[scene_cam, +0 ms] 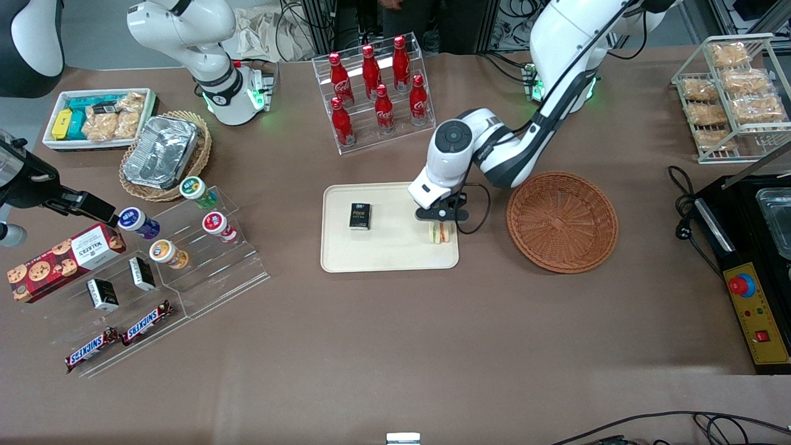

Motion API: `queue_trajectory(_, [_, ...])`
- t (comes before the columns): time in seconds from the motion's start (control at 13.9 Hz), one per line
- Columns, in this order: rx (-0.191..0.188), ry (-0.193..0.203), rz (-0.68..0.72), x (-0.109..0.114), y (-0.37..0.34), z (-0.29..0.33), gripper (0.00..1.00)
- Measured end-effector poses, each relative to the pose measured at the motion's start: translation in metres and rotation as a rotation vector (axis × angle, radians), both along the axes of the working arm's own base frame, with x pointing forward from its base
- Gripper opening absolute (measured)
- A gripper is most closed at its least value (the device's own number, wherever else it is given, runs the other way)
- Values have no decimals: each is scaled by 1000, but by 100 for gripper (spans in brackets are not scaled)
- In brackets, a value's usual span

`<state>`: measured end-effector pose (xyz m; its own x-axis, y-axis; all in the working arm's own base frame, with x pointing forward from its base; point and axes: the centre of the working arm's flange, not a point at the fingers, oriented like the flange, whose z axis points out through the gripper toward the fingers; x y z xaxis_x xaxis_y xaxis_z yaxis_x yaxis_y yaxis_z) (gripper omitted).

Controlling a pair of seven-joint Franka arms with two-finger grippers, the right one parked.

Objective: Place sandwich from basket to tray
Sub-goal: 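Lower the sandwich onto the tray beside the black item and release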

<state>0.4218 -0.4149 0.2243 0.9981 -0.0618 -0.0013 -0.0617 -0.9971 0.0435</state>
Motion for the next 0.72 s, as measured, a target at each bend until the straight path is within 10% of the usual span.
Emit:
queue_trajectory(0.29, [1, 0, -3, 2, 0, -6, 30])
queue_trajectory(0.72, [-27, -75, 5, 18, -6, 38, 89])
